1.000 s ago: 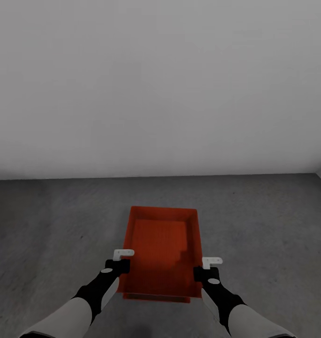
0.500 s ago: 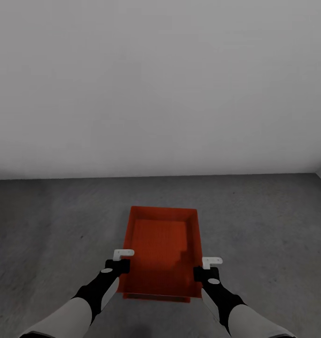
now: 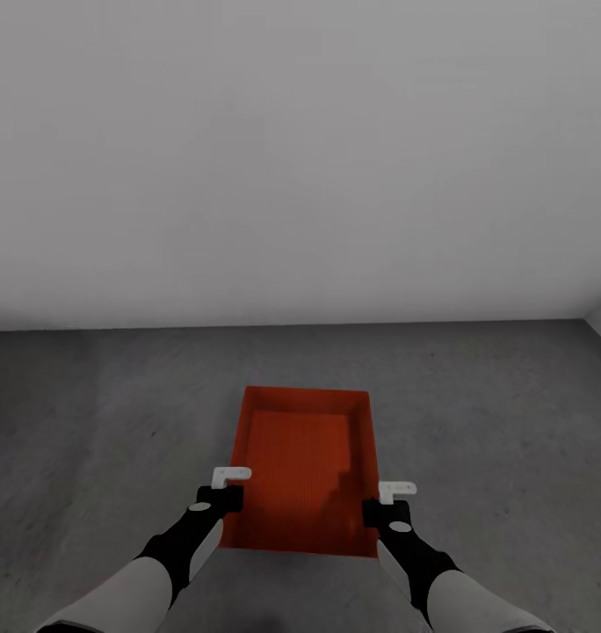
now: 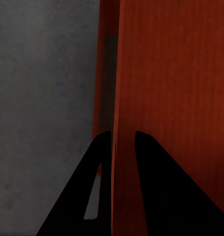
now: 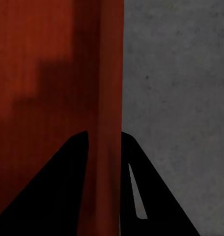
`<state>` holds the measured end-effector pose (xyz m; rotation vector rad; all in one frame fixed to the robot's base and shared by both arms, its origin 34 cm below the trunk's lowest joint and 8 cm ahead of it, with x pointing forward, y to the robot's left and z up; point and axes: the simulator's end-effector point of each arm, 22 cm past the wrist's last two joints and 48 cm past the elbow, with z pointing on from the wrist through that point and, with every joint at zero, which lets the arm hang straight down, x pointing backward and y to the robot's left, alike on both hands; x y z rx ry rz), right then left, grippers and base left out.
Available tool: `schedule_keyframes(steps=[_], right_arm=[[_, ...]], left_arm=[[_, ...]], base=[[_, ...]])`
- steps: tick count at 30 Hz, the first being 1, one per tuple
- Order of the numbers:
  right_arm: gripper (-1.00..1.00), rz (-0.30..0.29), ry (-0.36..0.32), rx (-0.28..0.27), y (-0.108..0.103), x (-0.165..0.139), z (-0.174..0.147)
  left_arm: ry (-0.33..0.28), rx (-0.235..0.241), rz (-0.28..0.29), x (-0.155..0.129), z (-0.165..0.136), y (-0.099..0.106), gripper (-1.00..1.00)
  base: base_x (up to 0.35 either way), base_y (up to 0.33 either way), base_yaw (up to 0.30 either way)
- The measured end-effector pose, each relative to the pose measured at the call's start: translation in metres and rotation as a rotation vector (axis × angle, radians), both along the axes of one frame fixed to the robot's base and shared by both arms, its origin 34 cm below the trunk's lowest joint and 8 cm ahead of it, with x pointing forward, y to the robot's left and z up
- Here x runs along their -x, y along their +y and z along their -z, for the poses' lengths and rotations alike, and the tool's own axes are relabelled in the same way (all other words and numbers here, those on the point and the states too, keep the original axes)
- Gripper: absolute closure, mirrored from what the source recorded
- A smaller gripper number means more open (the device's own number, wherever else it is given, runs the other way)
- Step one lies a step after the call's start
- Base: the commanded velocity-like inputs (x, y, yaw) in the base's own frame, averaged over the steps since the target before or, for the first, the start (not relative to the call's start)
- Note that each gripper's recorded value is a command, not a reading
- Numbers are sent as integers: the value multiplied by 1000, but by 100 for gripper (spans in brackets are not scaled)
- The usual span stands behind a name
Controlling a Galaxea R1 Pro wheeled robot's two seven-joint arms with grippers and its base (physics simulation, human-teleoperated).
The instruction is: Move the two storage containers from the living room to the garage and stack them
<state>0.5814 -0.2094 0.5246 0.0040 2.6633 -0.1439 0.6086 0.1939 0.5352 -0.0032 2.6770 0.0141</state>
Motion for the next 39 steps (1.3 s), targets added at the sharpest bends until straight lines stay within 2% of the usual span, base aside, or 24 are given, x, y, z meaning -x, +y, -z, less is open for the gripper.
schedule_keyframes(steps=[33,39], right_arm=[[100,2,0,-2,2,0,0],[100,2,-1,-2,2,0,0]], left_arm=[[-1,1,2,0,0,2,100],[-1,1,1,0,0,2,100]], base=[[0,23,0],[182,0,0]])
